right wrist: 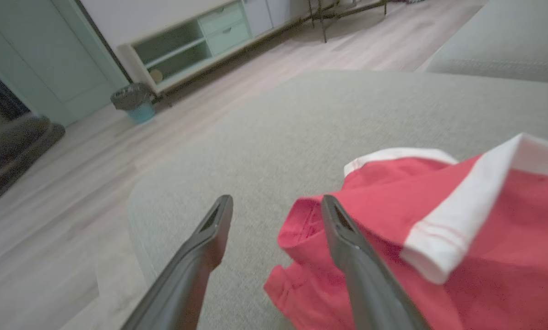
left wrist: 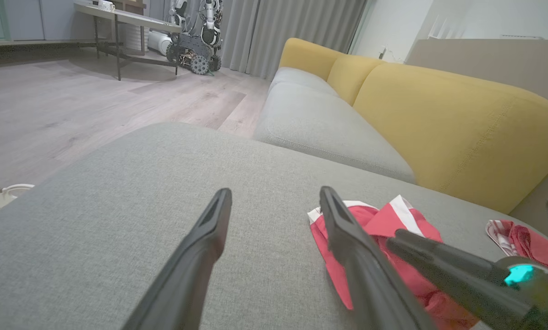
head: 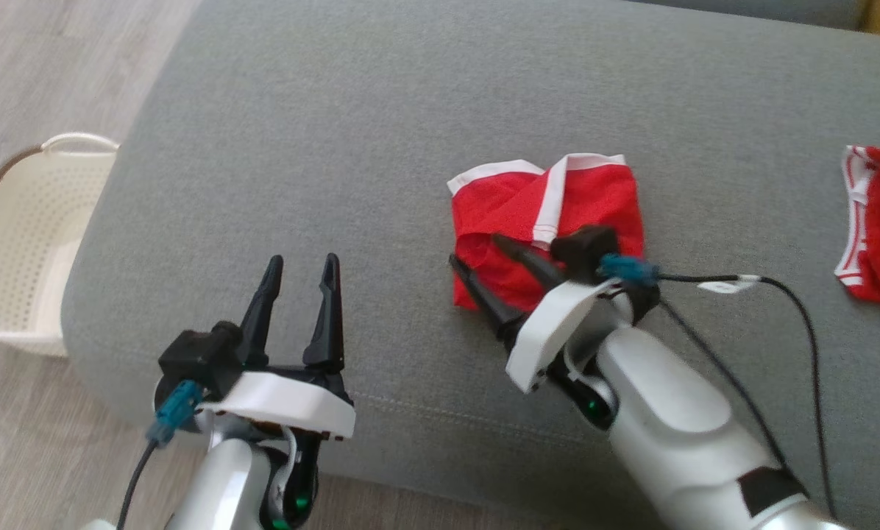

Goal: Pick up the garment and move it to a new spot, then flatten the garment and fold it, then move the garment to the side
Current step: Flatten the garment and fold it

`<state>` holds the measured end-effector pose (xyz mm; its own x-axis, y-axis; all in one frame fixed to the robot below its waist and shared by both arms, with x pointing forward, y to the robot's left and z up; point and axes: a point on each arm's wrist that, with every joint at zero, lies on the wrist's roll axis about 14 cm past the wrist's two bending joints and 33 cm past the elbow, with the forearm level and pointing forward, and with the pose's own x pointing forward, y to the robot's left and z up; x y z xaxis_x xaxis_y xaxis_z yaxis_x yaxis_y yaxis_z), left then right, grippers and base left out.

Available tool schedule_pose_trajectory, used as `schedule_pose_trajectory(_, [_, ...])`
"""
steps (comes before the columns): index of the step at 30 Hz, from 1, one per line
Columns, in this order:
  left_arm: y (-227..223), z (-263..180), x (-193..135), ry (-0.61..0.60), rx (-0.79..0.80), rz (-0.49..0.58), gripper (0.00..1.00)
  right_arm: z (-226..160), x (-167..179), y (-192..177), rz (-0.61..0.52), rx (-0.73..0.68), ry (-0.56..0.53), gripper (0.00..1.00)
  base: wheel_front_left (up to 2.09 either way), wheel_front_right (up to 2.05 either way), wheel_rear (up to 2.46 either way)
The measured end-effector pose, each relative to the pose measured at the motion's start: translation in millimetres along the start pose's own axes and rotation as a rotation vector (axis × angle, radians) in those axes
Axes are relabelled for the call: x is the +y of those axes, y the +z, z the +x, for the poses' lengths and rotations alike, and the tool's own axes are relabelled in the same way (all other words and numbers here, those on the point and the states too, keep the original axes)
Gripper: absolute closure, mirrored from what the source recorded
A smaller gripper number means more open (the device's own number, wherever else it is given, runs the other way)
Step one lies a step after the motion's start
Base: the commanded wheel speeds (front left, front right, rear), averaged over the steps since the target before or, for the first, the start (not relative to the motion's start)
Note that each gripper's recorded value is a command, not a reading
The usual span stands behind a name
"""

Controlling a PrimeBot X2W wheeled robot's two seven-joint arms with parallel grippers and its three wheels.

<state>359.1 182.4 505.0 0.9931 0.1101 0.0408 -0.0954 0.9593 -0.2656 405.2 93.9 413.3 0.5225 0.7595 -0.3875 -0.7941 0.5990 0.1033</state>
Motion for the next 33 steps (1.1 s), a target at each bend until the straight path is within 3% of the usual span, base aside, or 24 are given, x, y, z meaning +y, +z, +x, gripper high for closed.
schedule_pose_trajectory(5, [3, 3, -4, -0.016, -0.012, 0.007, 0.00, -13, -25, 26, 0.051, -0.120, -0.064, 0.00, 0.00, 0.00, 0.00])
schedule_pose_trajectory(11, [10, 8, -16, -0.057, -0.036, -0.005, 0.00, -58, -98, 60, 0.042, -0.308, -0.274, 0.00, 0.00, 0.00, 0.00])
schedule_pose_trajectory(19, [19, 18, -29, -0.095, -0.070, -0.021, 0.00, -116, -141, 45, 0.022, -0.384, -0.496, 0.00, 0.00, 0.00, 0.00])
schedule_pose_trajectory(24, [18, 22, -35, -0.113, -0.068, -0.027, 0.00, -139, -146, 30, -0.011, -0.380, -0.581, 0.00, 0.00, 0.00, 0.00])
schedule_pose_trajectory(33, [18, 24, -39, -0.126, -0.068, -0.030, 0.00, -146, -136, 18, -0.007, -0.366, -0.614, 0.00, 0.00, 0.00, 0.00])
